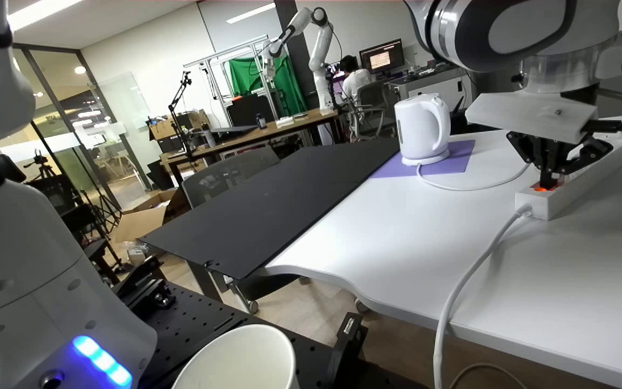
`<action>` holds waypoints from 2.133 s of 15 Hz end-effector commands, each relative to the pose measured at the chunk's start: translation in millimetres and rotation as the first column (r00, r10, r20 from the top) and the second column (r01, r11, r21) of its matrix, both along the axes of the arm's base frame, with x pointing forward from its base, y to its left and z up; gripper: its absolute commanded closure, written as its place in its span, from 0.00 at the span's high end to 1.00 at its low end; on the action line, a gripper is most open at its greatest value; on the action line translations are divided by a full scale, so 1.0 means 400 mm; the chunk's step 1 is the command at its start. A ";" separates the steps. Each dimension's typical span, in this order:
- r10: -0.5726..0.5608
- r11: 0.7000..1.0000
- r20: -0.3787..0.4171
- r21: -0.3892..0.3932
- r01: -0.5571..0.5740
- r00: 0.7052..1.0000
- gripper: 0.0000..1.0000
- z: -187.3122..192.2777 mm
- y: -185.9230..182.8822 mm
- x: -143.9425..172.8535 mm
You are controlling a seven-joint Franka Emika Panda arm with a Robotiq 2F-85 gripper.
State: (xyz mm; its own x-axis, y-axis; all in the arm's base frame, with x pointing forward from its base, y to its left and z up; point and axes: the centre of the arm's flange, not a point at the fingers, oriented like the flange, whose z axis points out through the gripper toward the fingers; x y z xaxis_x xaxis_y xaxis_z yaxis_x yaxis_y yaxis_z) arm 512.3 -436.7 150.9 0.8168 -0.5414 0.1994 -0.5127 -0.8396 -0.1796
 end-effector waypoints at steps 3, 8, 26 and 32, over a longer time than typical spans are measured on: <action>-0.032 0.999 -0.044 0.008 0.032 0.999 0.00 -0.007 -0.021 0.029; -0.002 1.000 -0.060 0.007 0.002 0.998 0.00 -0.058 0.013 0.020; 0.542 0.702 -0.155 -0.457 -0.547 0.826 0.00 -0.158 0.342 -0.159; 0.562 0.633 -0.168 -0.544 -0.551 0.810 0.00 -0.079 0.372 -0.124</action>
